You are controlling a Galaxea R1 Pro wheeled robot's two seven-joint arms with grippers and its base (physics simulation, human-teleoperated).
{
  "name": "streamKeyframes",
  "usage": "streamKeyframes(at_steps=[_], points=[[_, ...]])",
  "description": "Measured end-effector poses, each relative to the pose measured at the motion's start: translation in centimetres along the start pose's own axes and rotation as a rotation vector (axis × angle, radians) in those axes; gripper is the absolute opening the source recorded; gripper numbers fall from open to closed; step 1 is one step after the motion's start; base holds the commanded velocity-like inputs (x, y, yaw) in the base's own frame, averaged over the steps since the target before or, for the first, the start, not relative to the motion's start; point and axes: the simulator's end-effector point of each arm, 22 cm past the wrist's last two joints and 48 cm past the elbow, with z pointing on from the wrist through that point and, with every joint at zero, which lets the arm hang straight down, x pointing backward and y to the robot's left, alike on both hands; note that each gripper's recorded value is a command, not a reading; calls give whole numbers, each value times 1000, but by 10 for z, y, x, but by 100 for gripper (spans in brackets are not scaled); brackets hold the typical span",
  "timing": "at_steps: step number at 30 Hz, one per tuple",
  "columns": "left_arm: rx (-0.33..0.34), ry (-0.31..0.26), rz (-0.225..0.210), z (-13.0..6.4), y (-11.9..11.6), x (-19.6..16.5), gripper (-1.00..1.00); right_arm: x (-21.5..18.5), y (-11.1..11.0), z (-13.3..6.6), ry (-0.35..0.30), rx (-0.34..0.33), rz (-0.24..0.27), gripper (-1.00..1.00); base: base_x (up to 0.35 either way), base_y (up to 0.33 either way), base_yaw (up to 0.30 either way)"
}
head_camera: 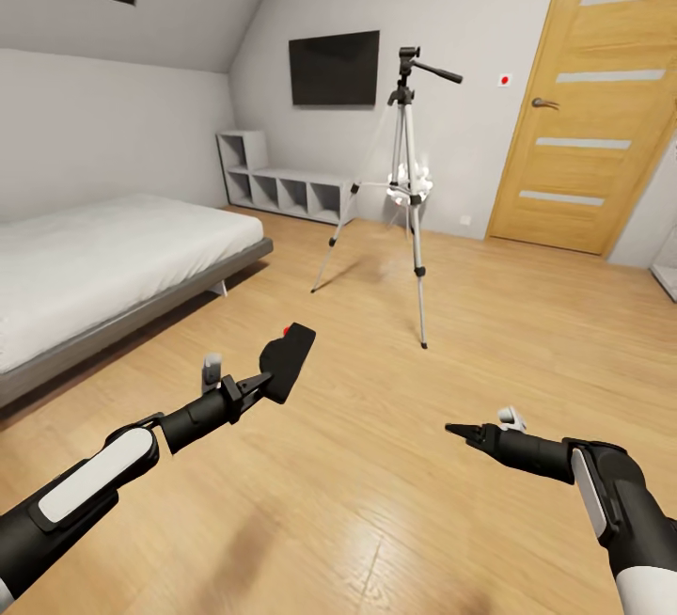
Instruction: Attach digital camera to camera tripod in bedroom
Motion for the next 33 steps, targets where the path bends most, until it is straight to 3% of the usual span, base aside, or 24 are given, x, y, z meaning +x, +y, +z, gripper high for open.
streamKeyframes(at_steps=[33], points=[[81,-37,102,-17,-77,-14,-100,-33,58,-36,-88,-51,-92,100,0,0,0]])
